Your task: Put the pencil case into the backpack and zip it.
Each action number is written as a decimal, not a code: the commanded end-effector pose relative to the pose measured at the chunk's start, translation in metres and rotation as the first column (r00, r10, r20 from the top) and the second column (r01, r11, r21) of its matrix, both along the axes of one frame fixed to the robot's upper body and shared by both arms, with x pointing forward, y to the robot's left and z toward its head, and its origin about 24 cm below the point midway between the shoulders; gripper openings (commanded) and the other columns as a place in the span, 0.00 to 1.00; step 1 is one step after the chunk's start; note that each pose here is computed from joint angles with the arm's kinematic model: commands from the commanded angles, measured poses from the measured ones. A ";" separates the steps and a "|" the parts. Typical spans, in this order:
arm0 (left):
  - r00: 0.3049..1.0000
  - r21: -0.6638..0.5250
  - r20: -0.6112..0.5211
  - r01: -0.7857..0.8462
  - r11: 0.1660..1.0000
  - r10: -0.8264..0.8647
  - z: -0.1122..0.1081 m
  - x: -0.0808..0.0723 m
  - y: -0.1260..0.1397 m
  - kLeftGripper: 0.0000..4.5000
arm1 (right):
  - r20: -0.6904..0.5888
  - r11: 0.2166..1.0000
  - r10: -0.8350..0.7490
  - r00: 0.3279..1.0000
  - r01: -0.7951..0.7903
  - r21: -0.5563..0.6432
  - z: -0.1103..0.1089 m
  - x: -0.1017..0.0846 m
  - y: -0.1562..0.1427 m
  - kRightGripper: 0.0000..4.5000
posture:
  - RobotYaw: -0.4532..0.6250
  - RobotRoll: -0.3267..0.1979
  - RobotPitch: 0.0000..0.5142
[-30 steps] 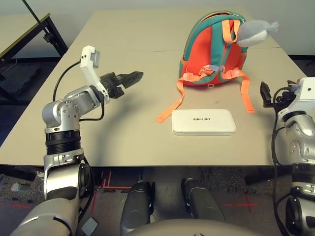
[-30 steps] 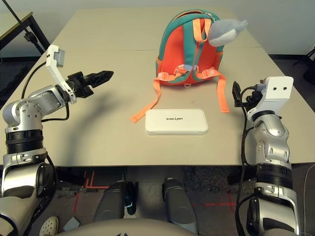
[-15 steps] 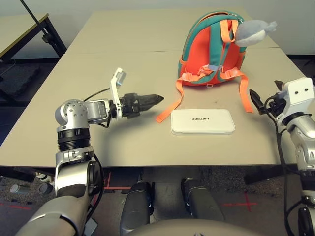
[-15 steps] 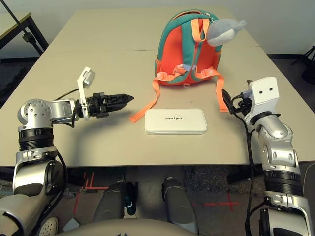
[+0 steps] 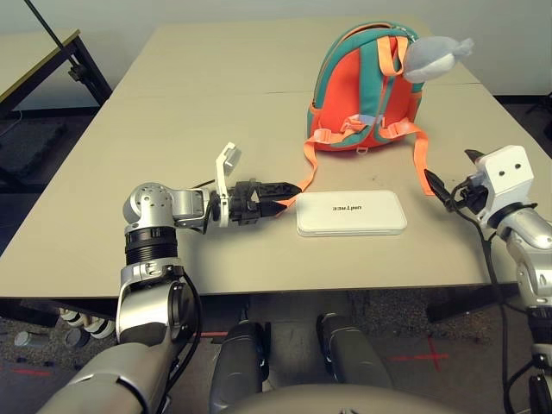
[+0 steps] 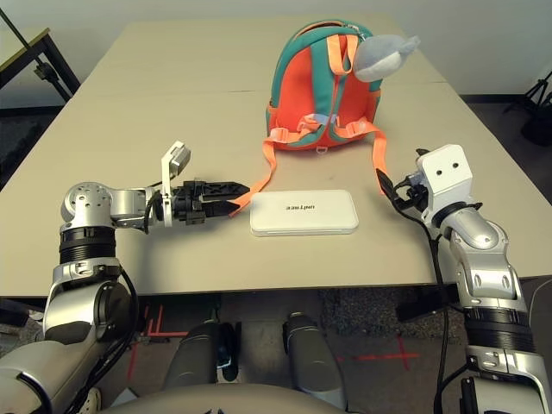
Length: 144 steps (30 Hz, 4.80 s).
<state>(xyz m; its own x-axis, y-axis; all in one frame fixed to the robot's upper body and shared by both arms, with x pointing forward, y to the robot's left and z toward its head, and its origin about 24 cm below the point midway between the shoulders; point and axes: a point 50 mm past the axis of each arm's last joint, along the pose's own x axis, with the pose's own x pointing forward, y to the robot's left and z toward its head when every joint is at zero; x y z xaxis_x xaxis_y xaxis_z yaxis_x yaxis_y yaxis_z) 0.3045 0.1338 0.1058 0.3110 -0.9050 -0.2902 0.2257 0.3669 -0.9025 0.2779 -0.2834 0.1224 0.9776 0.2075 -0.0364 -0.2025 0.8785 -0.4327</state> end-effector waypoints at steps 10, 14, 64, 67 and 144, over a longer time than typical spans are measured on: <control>0.997 0.108 -0.053 -0.048 0.993 0.054 -0.017 0.012 -0.013 1.00 | -0.013 0.999 0.023 1.000 -0.023 -0.033 -0.001 -0.004 0.003 1.00 | 0.13 0.62 0.17; 0.996 0.116 -0.062 -0.056 0.992 0.063 -0.020 0.013 -0.012 1.00 | -0.036 0.998 0.040 0.999 -0.042 -0.046 -0.003 -0.006 0.004 1.00 | 0.13 0.62 0.17; 0.986 0.048 -0.165 -0.029 0.998 0.036 -0.037 0.011 -0.002 1.00 | -0.361 0.934 0.280 0.889 -0.339 -0.111 -0.041 0.006 0.040 0.00 | 0.16 0.62 0.20; 0.986 0.046 -0.165 -0.028 0.999 0.036 -0.037 0.011 -0.002 1.00 | -0.377 0.926 0.300 0.876 -0.363 -0.105 -0.043 0.005 0.043 0.00 | 0.16 0.62 0.20; 0.651 -0.134 0.742 -0.089 0.987 0.159 0.223 0.012 0.039 0.26 | -0.303 0.967 0.254 0.918 -0.239 0.087 -0.018 0.024 0.053 1.00 | 0.21 0.62 0.23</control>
